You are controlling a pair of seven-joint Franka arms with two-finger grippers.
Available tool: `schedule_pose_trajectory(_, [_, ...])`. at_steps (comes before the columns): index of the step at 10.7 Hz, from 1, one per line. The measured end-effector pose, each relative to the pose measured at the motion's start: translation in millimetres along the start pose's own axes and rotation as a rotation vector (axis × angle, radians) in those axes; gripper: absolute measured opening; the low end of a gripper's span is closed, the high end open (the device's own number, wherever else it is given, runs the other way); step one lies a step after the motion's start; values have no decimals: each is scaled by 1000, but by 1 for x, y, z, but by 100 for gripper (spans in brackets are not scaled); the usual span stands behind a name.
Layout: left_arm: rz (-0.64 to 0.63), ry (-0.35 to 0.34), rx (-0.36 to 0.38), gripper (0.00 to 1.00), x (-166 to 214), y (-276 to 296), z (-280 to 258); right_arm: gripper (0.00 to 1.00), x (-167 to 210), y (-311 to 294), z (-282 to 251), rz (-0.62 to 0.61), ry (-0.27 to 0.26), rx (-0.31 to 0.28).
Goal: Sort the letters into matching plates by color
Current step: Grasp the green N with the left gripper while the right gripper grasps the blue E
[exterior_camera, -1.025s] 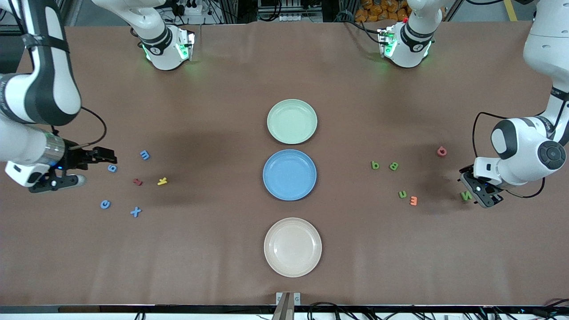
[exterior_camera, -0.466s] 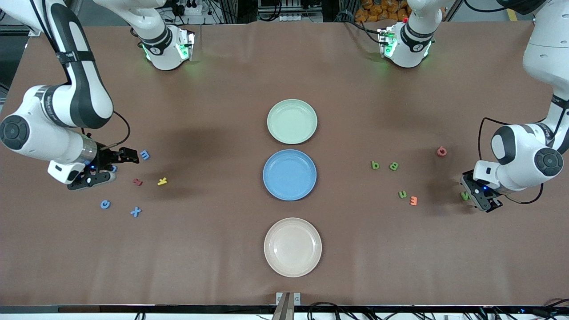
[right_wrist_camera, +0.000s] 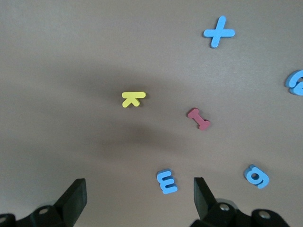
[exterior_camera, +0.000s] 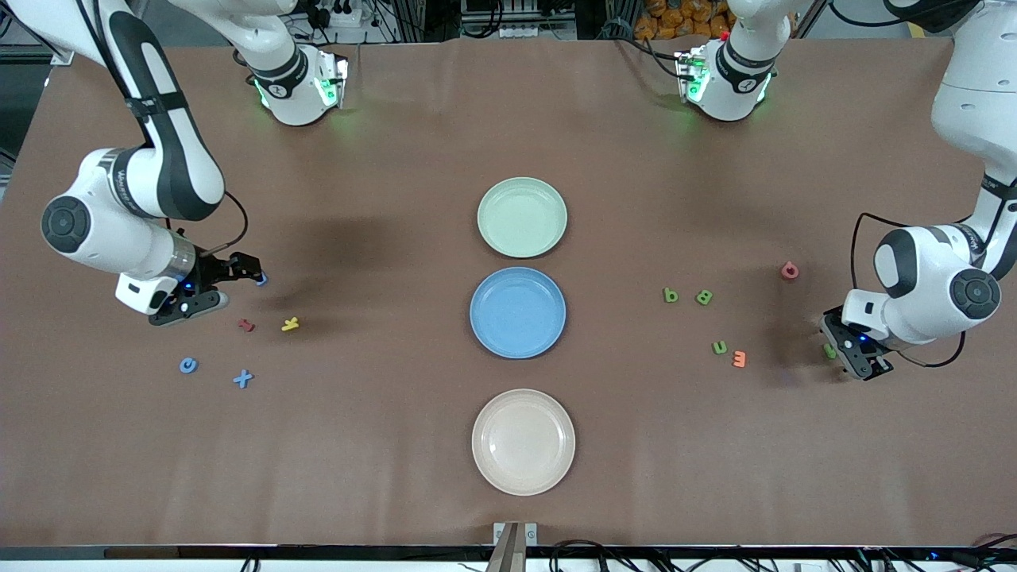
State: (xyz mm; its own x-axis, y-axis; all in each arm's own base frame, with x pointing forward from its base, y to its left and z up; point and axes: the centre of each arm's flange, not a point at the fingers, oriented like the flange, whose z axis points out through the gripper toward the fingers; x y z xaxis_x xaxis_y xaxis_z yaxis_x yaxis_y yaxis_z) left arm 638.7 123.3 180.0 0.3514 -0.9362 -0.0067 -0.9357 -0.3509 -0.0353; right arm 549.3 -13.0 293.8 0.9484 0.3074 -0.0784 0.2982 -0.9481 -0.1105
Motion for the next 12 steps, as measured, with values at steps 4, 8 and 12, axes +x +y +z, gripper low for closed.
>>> schedule_pose_trajectory(4, [-2, 0, 0, 87, -1, -1, 1, 100, -18, 3, 30, -116, 20, -14])
schedule_pose_trajectory(8, [-3, 1, -5, 77, -1, -2, 6, 100, -43, 29, 49, -211, 56, -38])
schedule_pose_trajectory(12, [-6, 3, 12, 35, -1, -8, -1, 100, -61, 28, 72, -224, 68, -54])
